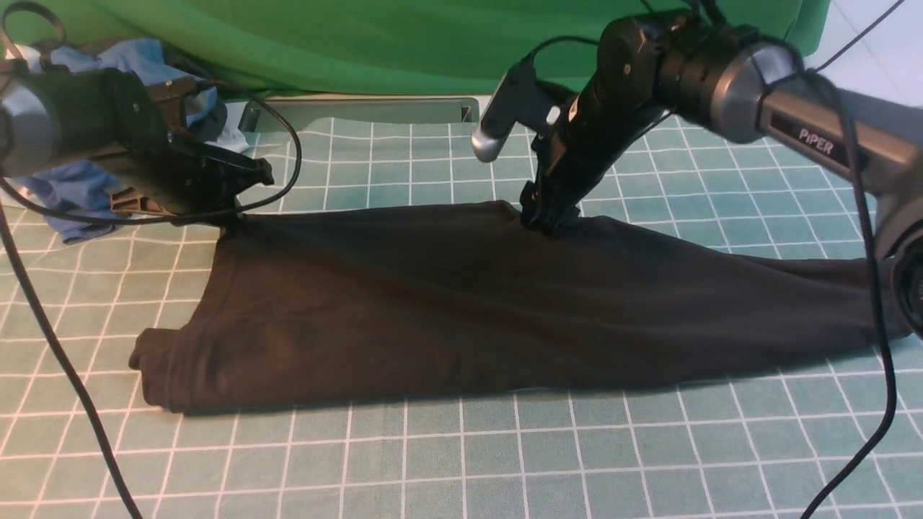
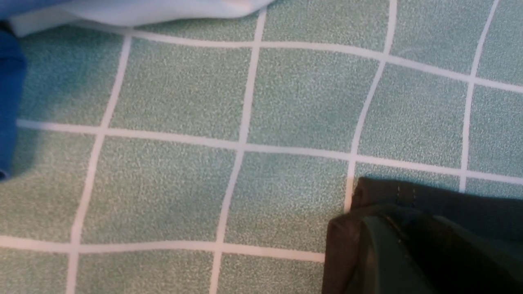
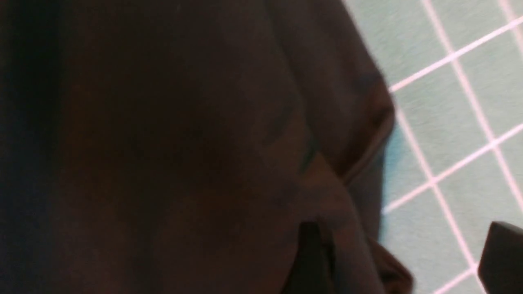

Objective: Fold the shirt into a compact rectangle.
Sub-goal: 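Pull the folded dark garment lengthwise by its ends to straighten it flat on the table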

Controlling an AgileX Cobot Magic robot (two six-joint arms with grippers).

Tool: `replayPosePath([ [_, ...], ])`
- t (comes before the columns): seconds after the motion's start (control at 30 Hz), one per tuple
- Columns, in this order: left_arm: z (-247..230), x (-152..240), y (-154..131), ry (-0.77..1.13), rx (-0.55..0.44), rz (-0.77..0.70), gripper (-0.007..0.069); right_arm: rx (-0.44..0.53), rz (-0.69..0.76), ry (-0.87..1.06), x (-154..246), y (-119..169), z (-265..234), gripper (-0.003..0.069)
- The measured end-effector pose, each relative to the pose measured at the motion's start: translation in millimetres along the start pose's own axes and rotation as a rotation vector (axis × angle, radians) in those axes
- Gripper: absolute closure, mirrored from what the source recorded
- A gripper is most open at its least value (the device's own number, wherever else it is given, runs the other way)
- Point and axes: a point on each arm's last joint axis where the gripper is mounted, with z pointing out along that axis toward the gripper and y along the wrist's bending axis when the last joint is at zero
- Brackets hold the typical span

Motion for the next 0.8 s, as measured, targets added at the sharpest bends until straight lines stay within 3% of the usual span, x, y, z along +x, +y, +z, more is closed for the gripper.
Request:
replayPosePath([
  [0.23, 6, 4, 1, 0.023, 0.0, -0.004, 0.0536, -0.014, -0.025, 0.002, -6, 9, 0, 0.0136],
  [0.37, 12, 9, 1, 0.062, 0.003, -0.016, 0.0536, -0.005, -0.051, 0.009, -5, 8, 2, 0.0181],
  [0.4, 12, 8, 0, 0.06, 0.006, -0.021, 0.0536, 0.008, -0.068, 0.023, -3, 7, 7, 0.0279],
  [0.43, 12, 8, 0, 0.06, 0.006, -0.021, 0.0536, 0.008, -0.068, 0.025, -3, 7, 7, 0.0279],
  [0.53, 12, 9, 0, 0.062, 0.006, -0.021, 0.0536, 0.011, -0.082, 0.037, -2, 8, 12, 0.0552],
  [0.57, 13, 9, 1, 0.063, 0.006, -0.021, 0.0536, 0.012, -0.084, 0.036, -2, 8, 12, 0.0587],
  [0.8, 15, 10, 1, 0.066, 0.003, -0.018, 0.06, 0.038, -0.093, 0.024, -6, 5, 6, 0.0627],
])
